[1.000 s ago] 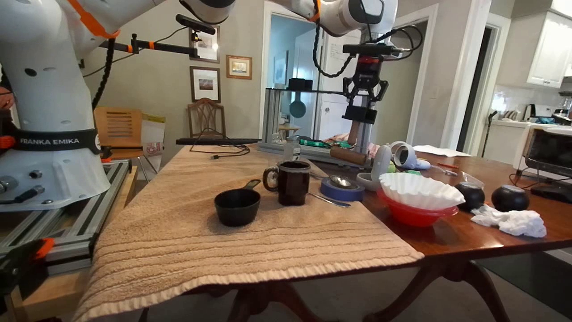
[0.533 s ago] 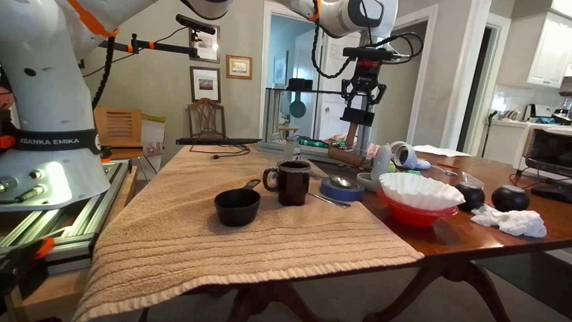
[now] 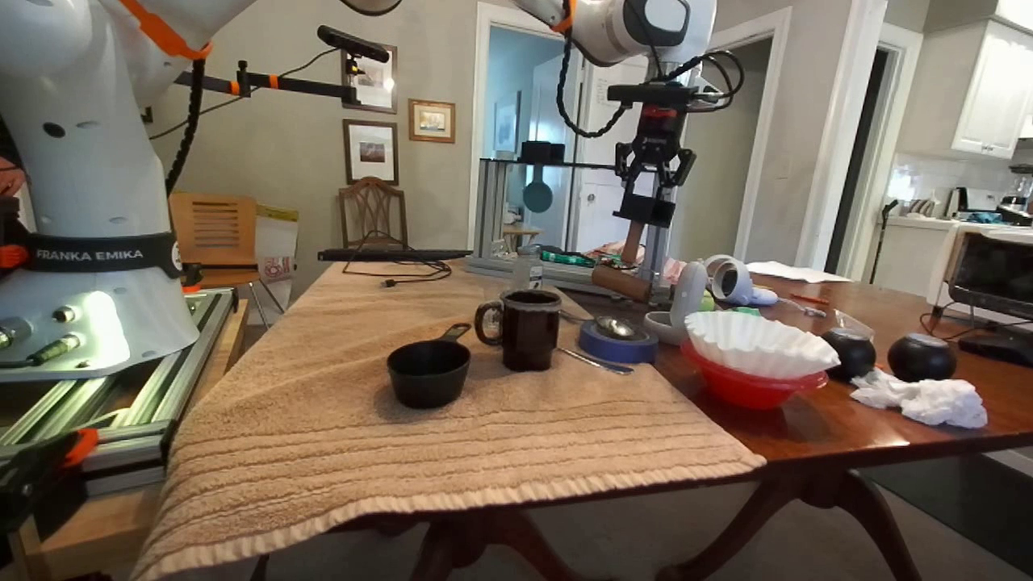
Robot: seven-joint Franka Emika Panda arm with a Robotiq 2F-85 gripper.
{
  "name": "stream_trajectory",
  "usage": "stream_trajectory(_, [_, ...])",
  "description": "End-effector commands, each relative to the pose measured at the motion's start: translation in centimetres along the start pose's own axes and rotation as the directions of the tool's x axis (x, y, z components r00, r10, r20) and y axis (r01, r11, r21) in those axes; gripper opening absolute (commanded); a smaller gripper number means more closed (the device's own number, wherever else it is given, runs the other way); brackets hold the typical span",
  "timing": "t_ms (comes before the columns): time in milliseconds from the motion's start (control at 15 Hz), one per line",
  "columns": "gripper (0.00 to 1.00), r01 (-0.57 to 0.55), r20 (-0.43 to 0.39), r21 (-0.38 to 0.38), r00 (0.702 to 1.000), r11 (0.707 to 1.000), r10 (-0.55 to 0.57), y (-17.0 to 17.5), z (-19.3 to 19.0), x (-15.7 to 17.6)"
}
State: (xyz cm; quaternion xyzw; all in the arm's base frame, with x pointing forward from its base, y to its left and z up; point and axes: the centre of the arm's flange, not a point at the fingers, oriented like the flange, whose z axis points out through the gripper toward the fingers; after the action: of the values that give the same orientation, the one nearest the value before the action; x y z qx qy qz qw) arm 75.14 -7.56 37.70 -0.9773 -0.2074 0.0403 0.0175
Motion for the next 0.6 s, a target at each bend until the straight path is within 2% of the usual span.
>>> stream_trajectory(0, [0.34, -0.063, -0.055, -0.032, 0.997, 0.998, 0.061, -1.2, 1.2, -1.3])
stream_trajectory(67, [0.59, -0.028, -0.033, -0.018, 0.999, 0.999, 0.028, 0.1, 0.6, 0.3])
stream_trajectory(267, [0.59, -0.044, -0.043, -0.023, 0.998, 0.999, 0.043, 0.1, 1.4, 0.4])
stream_trajectory(333, [0.34, -0.042, -0.036, -0.028, 0.999, 0.999, 0.041, 0.0, 0.9, 0.7])
stream_trajectory(533, [0.34, -0.028, -0.046, 0.005, 0.999, 1.000, 0.028, 0.5, 1.7, -0.4])
